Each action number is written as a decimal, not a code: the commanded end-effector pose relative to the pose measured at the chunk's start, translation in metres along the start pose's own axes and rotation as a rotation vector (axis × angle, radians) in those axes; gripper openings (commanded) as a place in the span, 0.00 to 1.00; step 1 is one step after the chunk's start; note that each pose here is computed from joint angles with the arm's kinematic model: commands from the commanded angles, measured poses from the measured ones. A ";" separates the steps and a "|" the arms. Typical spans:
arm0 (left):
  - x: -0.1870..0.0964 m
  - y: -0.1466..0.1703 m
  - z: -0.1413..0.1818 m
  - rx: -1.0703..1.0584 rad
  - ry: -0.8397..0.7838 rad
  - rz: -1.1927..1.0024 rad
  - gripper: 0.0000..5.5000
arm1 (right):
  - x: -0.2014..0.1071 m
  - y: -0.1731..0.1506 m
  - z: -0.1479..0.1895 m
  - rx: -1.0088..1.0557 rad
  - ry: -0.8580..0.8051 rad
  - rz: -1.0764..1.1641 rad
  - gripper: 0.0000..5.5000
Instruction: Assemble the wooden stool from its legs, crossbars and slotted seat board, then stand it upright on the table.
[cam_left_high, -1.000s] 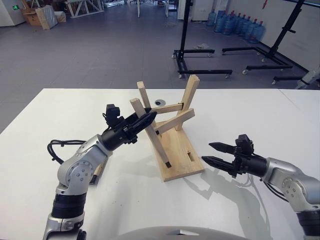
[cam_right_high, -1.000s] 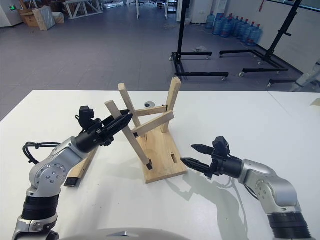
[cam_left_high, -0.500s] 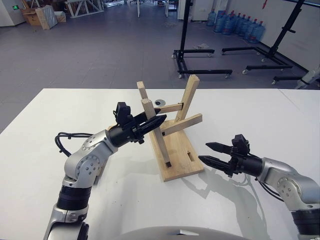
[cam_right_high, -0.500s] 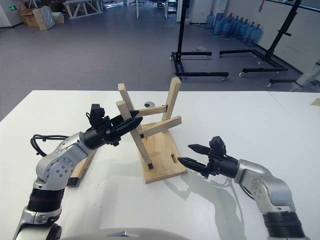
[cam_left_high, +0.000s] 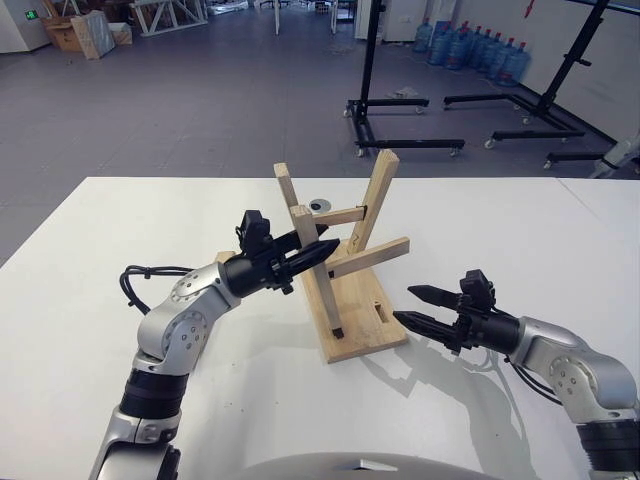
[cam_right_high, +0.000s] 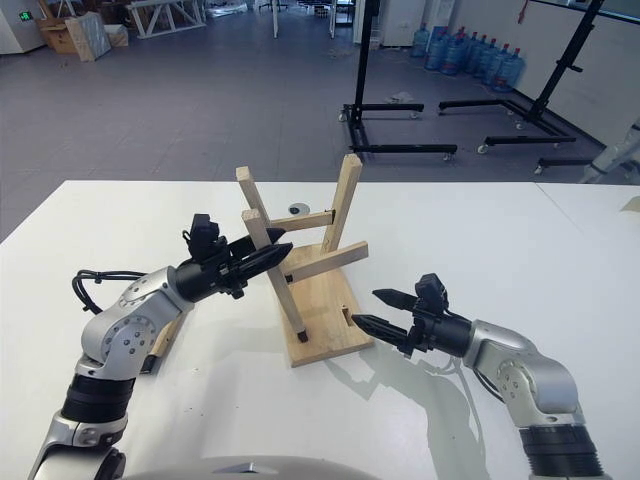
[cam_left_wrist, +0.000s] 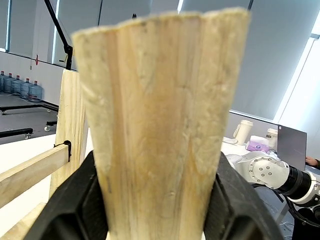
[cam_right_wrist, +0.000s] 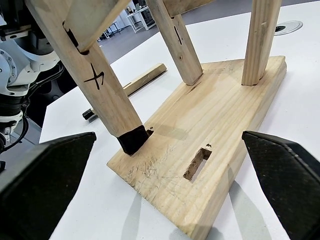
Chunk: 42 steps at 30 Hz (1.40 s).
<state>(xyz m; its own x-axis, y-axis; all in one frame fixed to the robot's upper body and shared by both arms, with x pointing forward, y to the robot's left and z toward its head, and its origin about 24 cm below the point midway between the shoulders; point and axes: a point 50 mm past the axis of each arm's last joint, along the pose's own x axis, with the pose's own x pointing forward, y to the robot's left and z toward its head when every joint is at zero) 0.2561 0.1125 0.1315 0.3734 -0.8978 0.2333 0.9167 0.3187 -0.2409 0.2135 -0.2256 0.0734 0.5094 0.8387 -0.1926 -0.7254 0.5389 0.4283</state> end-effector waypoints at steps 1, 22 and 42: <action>-0.004 0.008 0.002 0.042 0.042 0.028 0.37 | 0.002 0.001 0.000 -0.012 0.018 0.001 0.98; 0.008 -0.010 0.010 0.214 0.100 -0.057 0.37 | 0.006 0.003 -0.008 0.005 0.017 0.001 0.98; -0.003 -0.019 -0.024 0.564 0.288 -0.066 0.37 | -0.015 -0.009 -0.012 0.022 0.000 -0.103 0.98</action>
<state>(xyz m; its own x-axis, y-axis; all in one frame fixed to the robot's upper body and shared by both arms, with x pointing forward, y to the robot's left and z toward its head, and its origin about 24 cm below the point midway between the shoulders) 0.2368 0.1001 0.1261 0.3517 -0.9332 0.0743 0.8858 0.3574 0.2960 0.2079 -0.2404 0.0617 0.5706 0.7894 -0.2265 -0.6636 0.6056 0.4391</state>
